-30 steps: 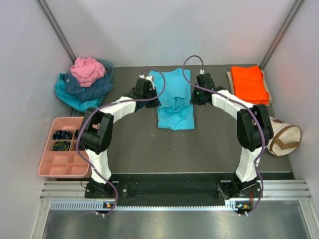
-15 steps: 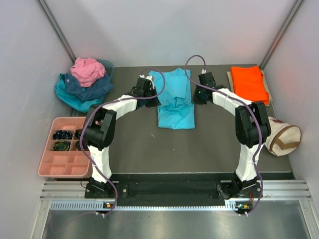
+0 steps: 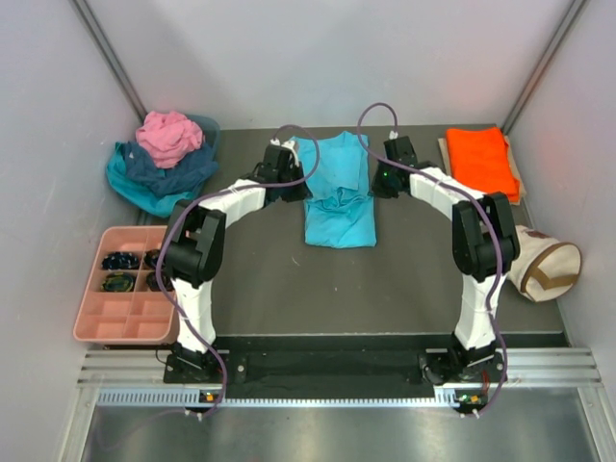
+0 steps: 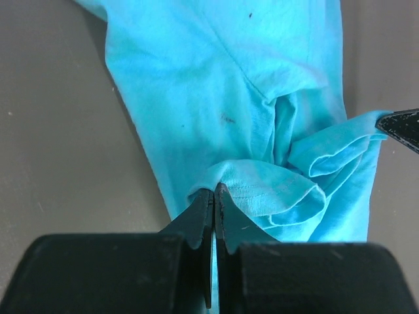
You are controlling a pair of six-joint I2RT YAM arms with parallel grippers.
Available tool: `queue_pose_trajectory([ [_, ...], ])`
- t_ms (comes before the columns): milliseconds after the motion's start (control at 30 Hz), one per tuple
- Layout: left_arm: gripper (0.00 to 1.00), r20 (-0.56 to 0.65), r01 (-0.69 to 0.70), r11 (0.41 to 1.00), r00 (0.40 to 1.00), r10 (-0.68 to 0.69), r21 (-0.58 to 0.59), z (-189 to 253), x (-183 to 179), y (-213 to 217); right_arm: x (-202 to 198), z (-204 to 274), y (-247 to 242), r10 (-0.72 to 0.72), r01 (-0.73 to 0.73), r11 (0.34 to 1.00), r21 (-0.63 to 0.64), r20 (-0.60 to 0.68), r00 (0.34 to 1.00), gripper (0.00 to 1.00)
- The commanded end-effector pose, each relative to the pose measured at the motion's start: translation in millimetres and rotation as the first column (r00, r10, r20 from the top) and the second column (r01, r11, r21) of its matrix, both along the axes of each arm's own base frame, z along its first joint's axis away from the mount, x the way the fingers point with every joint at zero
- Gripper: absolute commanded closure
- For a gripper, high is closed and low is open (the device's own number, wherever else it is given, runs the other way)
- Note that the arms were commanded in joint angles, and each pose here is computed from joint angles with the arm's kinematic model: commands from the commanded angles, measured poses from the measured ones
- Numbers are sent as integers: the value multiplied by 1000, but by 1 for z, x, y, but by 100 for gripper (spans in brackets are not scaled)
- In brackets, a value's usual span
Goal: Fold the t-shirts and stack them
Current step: Fold the tshirt
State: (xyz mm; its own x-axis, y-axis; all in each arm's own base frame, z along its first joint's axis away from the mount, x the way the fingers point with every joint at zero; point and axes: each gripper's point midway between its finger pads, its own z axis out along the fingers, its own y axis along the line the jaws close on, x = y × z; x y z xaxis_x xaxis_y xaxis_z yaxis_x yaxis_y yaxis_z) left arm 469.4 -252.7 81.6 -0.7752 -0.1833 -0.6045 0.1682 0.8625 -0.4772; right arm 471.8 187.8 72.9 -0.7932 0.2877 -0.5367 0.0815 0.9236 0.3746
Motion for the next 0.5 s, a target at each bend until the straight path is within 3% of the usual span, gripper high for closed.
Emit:
queue_pose_trajectory([
  [0,100,54,7,1000,999,-6,-25,13,19,-4,23,16,-2,-8,7,1000,19,57,998,100],
  [300,99,44,-1,1000,999,2,-18,8,24,-1,29,14,-9,-25,23,999,25,48,999,100],
  [333,96,45,-6,1000,999,6,-14,8,25,1,29,13,-11,-28,27,999,22,48,998,96],
  [367,92,43,-14,1000,999,14,-8,7,27,5,29,14,-15,-37,36,999,20,49,998,80],
  [400,78,42,-18,1000,999,18,-4,6,28,8,30,15,-19,-46,45,999,15,52,998,72],
  [467,63,43,-39,999,998,38,8,10,32,18,31,19,-28,-71,71,997,-1,63,995,61],
])
